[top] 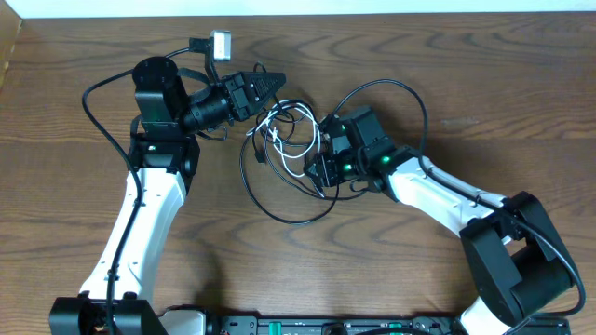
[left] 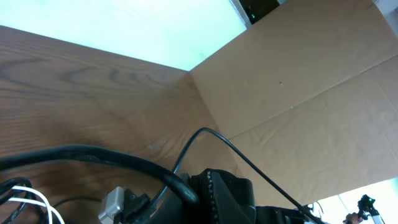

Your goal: Untangle cables

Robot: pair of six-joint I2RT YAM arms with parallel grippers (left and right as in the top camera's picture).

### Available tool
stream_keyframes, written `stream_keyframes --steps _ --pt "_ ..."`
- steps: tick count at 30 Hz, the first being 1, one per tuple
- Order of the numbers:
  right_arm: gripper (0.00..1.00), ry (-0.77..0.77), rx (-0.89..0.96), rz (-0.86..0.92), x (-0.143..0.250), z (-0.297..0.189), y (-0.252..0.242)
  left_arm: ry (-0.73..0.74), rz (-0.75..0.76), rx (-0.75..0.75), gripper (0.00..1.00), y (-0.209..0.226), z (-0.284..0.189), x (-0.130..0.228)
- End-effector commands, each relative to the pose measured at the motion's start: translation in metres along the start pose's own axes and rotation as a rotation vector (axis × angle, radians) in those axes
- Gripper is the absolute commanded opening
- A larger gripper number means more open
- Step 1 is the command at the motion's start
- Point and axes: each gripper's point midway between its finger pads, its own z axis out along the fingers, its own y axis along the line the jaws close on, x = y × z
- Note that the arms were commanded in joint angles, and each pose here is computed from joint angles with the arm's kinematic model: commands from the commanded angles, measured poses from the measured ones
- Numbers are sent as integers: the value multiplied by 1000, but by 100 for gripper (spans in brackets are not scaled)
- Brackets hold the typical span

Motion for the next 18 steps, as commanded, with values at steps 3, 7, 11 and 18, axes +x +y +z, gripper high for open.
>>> stream_keyframes --steps 3,7,11,18 --pt "39 -30 8 13 -8 6 0 14 12 32 8 -11 0 0" --pt "1 -62 6 7 -16 6 1 24 12 43 8 -13 0 2" --pt "1 -99 31 46 -24 5 -3 25 11 43 8 -13 0 2" --pt "1 -128 63 105 -33 -4 -19 24 28 42 8 -12 0 2"
